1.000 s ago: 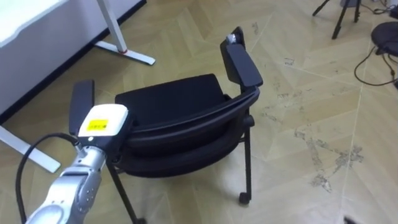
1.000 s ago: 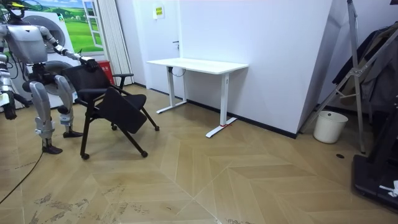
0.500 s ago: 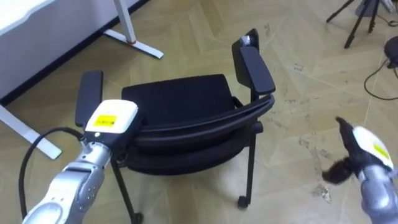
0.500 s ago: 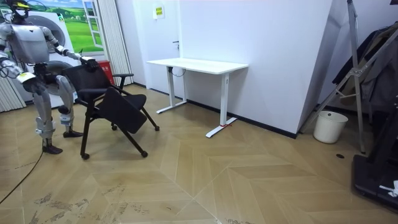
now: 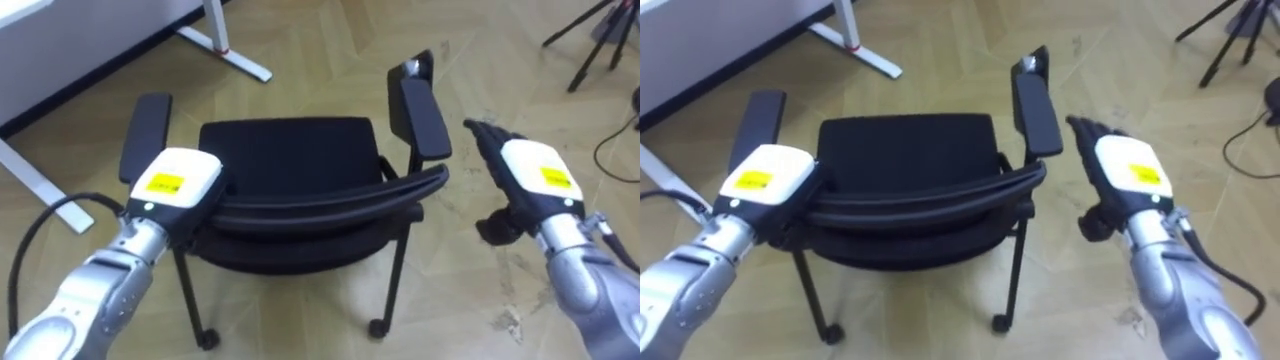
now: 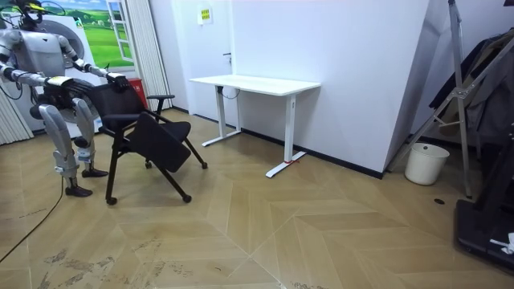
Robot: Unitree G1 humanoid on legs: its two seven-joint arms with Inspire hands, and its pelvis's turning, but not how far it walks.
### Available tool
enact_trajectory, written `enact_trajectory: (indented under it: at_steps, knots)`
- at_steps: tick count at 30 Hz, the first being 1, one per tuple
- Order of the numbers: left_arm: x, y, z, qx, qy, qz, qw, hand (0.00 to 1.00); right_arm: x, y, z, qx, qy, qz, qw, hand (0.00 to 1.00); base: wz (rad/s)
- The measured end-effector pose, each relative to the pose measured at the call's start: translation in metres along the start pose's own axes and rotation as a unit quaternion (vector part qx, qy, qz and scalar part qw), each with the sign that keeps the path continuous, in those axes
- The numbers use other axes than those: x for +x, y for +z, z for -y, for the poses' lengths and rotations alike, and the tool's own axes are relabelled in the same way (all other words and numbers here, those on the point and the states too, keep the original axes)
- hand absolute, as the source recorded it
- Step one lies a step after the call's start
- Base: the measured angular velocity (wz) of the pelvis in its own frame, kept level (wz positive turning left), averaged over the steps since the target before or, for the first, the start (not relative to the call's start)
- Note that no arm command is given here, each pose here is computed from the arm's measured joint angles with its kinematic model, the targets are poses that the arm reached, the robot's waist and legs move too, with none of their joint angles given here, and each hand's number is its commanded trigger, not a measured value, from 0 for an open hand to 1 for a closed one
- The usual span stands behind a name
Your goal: Push chair
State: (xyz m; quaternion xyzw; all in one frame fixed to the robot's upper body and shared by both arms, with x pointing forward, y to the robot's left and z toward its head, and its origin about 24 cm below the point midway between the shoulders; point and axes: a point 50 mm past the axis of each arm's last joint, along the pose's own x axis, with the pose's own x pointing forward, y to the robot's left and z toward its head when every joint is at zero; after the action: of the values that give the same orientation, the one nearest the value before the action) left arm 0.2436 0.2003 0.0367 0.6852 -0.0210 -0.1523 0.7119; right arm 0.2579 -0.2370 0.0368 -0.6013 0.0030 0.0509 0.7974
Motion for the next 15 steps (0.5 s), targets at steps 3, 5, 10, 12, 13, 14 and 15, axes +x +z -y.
enact_trajectory:
  at_steps: [3,5,10,12,13,14,15]
  knots:
    - [0.001,0.003,0.001,0.001,-0.002,0.000,1.000,1.00,0.002,0.013,0.004,-0.011,-0.004,0.028,1.000,0.00,-0.09]
    - [0.001,0.003,0.003,-0.001,-0.005,-0.006,1.000,1.00,0.002,0.020,0.004,-0.015,0.000,0.043,0.999,0.00,-0.11]
    - [0.001,0.002,0.003,-0.001,-0.007,-0.010,1.000,1.00,0.003,0.022,0.002,-0.016,0.015,0.042,0.999,0.00,-0.01]
    - [0.001,0.001,0.003,-0.001,-0.007,-0.011,1.000,1.00,0.002,0.022,0.001,-0.017,0.020,0.042,0.999,0.00,-0.02]
    - [0.001,0.002,0.003,-0.001,-0.008,-0.011,1.000,1.00,0.003,0.023,0.001,-0.017,0.024,0.041,0.999,0.00,-0.05]
    - [0.001,0.002,0.004,-0.002,-0.008,-0.011,1.000,1.00,0.003,0.025,0.000,-0.018,0.029,0.046,0.998,0.00,-0.04]
    - [0.001,0.002,0.004,-0.002,-0.008,-0.011,1.000,1.00,0.003,0.027,0.000,-0.018,0.032,0.049,0.998,0.00,0.00]
